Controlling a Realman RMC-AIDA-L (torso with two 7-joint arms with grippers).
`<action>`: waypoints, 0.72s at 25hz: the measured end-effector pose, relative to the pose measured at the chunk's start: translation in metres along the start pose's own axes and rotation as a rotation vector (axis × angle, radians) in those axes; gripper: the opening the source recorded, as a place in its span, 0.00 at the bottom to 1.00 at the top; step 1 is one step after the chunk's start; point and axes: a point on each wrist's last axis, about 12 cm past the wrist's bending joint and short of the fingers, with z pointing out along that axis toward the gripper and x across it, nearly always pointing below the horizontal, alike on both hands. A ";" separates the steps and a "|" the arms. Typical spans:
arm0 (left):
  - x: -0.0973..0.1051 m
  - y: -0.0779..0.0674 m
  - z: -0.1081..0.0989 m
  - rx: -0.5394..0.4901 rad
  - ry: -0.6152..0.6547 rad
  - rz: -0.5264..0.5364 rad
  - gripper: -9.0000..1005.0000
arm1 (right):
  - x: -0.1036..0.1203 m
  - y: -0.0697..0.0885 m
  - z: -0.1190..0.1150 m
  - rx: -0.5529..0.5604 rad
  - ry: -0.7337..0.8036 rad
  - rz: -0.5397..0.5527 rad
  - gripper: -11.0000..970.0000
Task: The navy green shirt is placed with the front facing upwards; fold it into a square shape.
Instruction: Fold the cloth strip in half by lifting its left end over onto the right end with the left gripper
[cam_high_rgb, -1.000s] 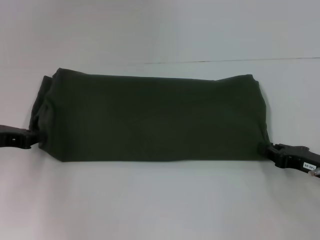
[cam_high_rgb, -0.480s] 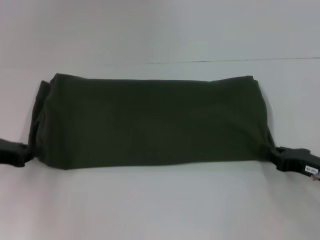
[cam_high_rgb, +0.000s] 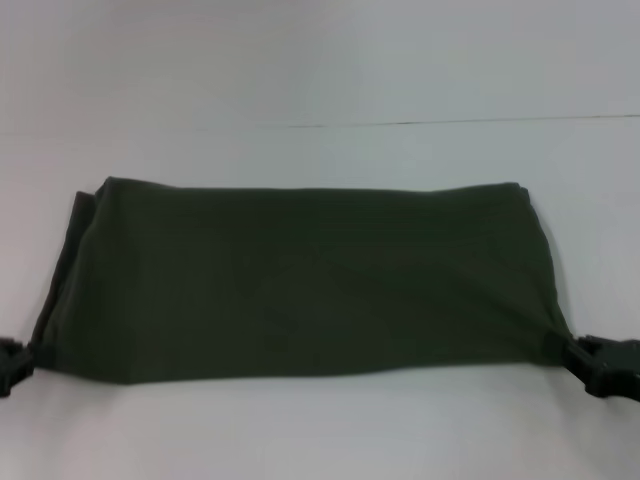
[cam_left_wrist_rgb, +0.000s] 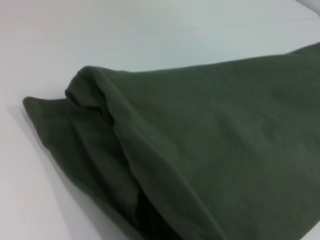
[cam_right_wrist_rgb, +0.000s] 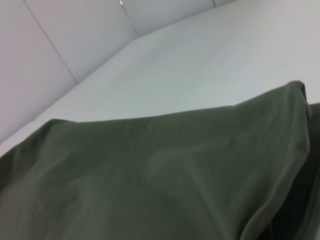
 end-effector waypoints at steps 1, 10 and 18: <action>0.002 -0.001 -0.001 0.004 0.002 0.000 0.04 | 0.002 0.001 -0.004 -0.005 -0.006 0.000 0.07; 0.030 -0.010 -0.024 0.004 0.009 -0.013 0.05 | 0.019 0.008 -0.020 -0.038 -0.012 -0.007 0.09; 0.031 -0.010 -0.018 0.005 0.001 -0.015 0.06 | 0.021 0.009 -0.022 -0.039 -0.017 0.000 0.10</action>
